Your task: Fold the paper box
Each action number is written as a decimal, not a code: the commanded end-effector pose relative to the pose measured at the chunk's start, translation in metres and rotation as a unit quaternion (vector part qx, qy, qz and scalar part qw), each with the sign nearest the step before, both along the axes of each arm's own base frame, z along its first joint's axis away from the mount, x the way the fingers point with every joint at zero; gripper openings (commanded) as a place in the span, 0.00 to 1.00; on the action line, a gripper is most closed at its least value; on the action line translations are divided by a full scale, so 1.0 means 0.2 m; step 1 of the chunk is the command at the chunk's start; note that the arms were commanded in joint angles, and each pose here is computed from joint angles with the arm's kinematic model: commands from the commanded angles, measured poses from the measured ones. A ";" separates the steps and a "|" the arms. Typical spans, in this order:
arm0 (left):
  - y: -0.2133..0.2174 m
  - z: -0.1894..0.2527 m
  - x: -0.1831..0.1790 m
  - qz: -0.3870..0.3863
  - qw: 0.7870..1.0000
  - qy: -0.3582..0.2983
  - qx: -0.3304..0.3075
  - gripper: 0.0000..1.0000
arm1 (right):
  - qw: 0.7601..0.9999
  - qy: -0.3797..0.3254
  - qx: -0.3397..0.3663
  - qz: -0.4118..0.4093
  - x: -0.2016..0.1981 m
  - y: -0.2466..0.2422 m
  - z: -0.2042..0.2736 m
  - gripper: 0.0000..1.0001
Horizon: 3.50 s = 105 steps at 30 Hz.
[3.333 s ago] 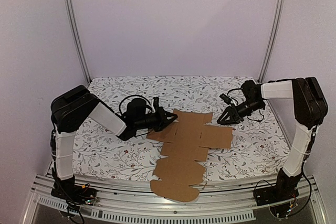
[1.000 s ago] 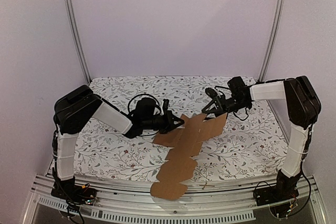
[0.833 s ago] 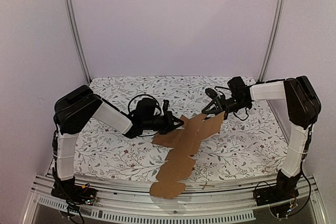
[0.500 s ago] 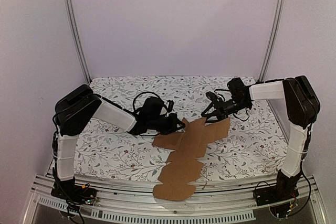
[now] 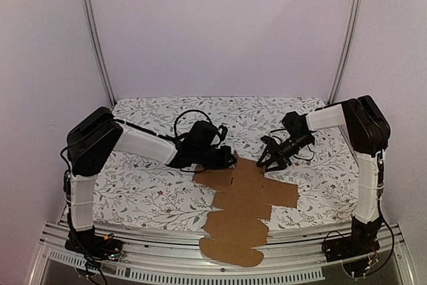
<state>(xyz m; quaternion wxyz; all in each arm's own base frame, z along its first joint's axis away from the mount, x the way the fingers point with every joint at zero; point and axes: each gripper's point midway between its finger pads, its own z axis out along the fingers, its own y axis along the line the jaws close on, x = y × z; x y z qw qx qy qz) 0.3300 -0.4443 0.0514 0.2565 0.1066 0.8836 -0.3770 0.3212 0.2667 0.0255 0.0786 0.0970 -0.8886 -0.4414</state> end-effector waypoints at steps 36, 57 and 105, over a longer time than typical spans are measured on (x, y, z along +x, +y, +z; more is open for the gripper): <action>-0.30 -0.28 -0.23 -0.081 0.994 0.035 0.071 0.05 | 0.984 -0.113 -0.141 0.002 0.12 -0.50 0.11 0.52; -0.22 -0.20 0.00 -0.033 0.998 0.058 -0.020 0.03 | 0.983 -0.078 -0.155 0.057 -0.05 -0.52 -0.05 0.27; -0.09 -0.50 -0.04 -0.028 0.994 0.107 0.025 0.00 | 0.910 -0.107 -0.341 0.212 -0.02 -0.27 -0.41 0.12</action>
